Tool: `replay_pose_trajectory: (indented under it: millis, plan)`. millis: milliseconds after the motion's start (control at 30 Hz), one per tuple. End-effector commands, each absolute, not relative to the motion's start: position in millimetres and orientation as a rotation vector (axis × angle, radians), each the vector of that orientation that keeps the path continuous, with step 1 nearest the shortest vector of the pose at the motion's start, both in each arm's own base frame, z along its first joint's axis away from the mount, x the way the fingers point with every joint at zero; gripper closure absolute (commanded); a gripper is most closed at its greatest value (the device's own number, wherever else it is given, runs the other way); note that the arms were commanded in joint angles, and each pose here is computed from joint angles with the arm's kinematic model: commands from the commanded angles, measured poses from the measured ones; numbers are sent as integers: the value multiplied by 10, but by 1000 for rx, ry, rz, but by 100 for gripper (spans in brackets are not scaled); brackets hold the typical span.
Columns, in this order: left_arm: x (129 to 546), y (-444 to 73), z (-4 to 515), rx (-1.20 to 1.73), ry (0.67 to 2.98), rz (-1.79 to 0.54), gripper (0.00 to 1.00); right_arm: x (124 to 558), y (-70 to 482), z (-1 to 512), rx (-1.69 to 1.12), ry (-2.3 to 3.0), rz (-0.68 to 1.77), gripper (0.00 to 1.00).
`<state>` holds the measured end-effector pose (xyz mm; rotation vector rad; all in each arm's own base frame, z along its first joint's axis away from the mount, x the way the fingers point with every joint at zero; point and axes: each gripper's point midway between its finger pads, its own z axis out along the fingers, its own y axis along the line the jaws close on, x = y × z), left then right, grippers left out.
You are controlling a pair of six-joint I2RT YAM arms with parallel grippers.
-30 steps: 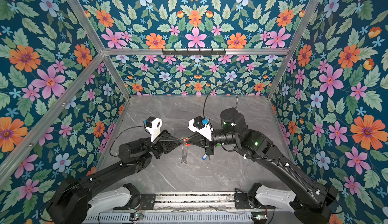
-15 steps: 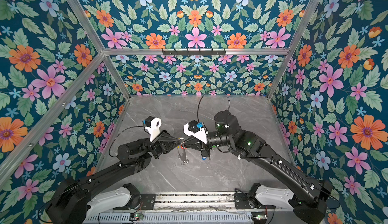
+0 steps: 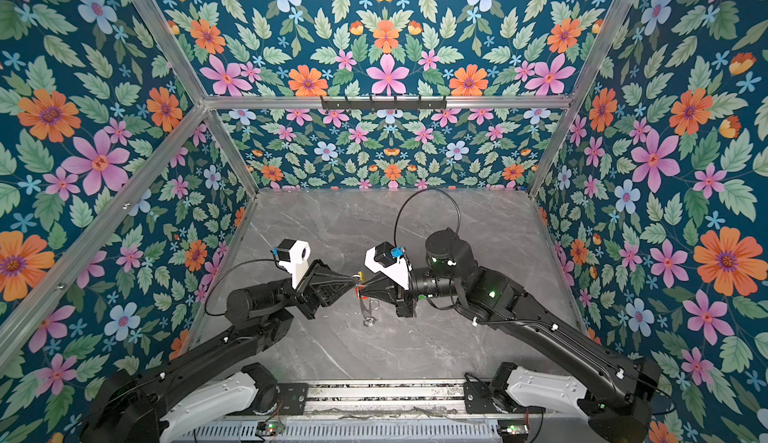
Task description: Remove the keys from the keyring
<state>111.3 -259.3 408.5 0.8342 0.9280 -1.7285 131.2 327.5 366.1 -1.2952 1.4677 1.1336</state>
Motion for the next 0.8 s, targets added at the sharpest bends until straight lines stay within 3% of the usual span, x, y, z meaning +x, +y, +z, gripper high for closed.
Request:
replay_pose_trajectory:
  millis: [0, 67, 167, 267, 533, 767]
  plan:
    - [1185, -2543, 4171, 793, 861, -1611, 100, 1347, 3245, 3563, -1217, 1569, 1166, 100]
    - [1190, -2533, 4178, 787, 851, -1599, 100, 1329, 3254, 3579, -1193, 1568, 1205, 96]
    - [1189, -2513, 4183, 781, 833, -1578, 100, 1306, 3267, 3602, -1173, 1574, 1247, 72]
    - [1195, -2495, 4177, 771, 829, -1563, 100, 1291, 3202, 3657, -1148, 1568, 1236, 60]
    - [1170, -2477, 4163, 776, 826, -1553, 100, 1348, 2941, 4164, -936, 1405, 1196, 53]
    - [1182, -2479, 4158, 769, 831, -1558, 100, 1536, 3105, 4367, -829, 1354, 1258, 52]
